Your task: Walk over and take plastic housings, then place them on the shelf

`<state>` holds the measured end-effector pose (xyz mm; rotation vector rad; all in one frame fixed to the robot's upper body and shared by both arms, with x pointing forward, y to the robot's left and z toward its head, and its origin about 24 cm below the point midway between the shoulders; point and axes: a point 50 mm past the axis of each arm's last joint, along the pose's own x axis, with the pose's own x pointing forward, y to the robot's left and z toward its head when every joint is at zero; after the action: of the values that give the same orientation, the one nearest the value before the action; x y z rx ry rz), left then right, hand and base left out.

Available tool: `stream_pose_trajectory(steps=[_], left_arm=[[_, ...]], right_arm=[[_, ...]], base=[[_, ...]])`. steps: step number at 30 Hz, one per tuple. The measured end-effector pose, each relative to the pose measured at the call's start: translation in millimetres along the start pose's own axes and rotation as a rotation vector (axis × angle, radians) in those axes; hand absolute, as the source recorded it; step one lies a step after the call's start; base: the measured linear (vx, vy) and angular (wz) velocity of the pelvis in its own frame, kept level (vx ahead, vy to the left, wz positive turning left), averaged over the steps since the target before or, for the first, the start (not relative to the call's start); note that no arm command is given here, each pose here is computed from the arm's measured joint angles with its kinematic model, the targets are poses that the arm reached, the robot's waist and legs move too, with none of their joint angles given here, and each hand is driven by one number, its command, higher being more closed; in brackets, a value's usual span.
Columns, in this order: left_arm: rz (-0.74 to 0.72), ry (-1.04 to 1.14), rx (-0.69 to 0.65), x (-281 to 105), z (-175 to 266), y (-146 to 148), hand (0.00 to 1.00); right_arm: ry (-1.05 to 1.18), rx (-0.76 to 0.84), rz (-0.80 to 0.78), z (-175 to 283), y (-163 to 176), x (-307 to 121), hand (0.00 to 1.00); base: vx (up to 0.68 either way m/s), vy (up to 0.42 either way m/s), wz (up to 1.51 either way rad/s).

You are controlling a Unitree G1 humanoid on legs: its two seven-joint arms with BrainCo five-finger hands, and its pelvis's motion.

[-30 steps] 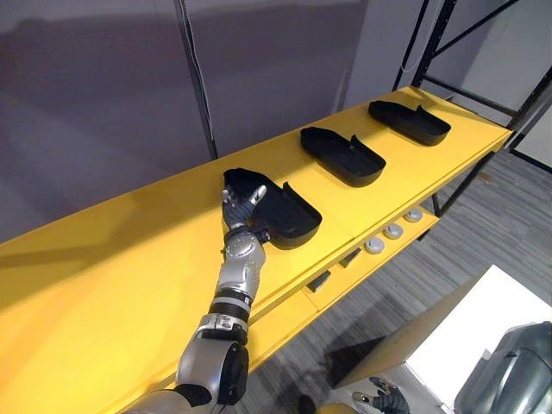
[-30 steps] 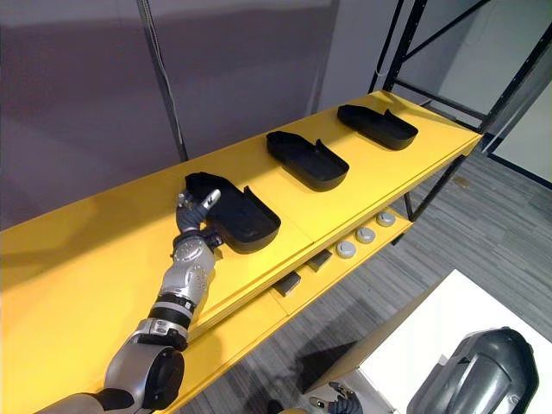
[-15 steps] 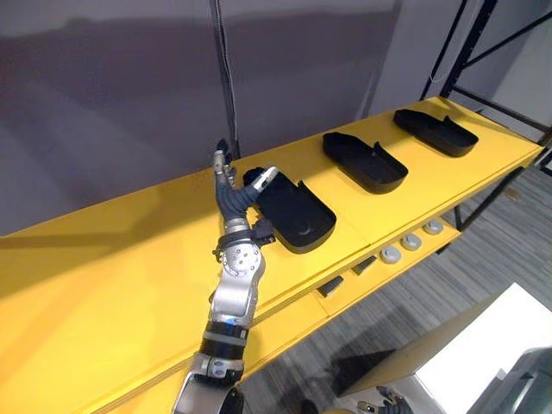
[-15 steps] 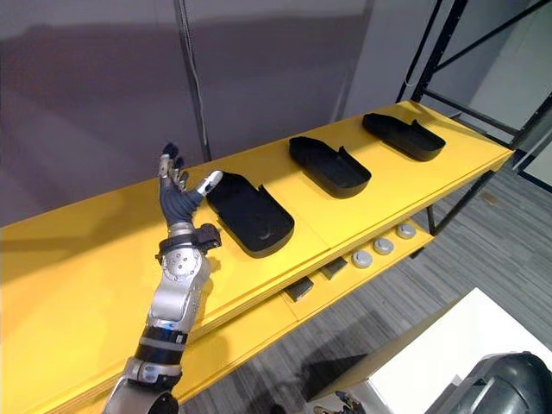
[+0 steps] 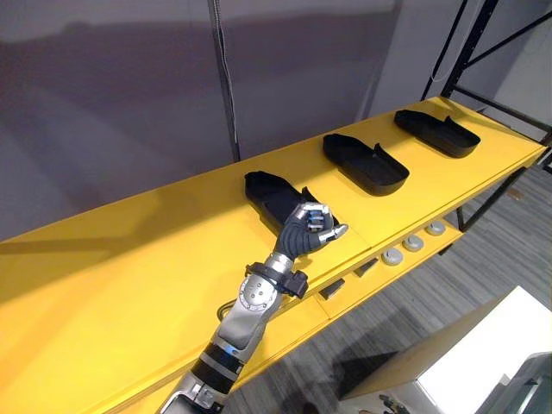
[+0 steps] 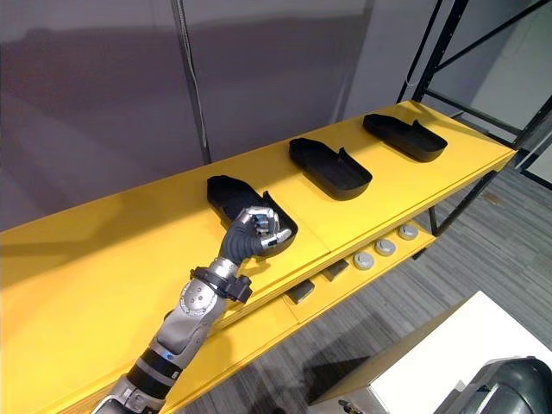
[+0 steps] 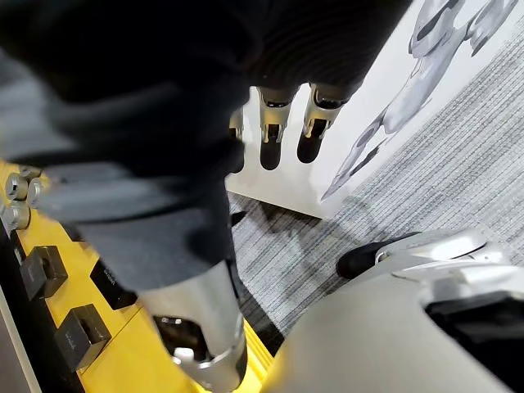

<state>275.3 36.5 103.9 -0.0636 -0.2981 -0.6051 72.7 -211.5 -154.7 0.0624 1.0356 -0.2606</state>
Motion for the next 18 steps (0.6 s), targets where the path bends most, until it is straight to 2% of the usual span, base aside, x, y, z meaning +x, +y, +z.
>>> stream_pose_trajectory(steps=[6,18], left_arm=[[-0.094,0.141,0.037,-8.3,-30.5,-8.8,1.00],[-0.061,0.294,0.137,-10.8,-60.7,1.9,1.00]], right_arm=[[0.000,-0.015,0.003,3.6,0.3,2.6,0.00],[-0.001,-0.018,0.001,4.4,-0.3,2.9,0.00]], base=[[-0.05,-0.002,-0.01],[-0.02,-0.002,-0.01]])
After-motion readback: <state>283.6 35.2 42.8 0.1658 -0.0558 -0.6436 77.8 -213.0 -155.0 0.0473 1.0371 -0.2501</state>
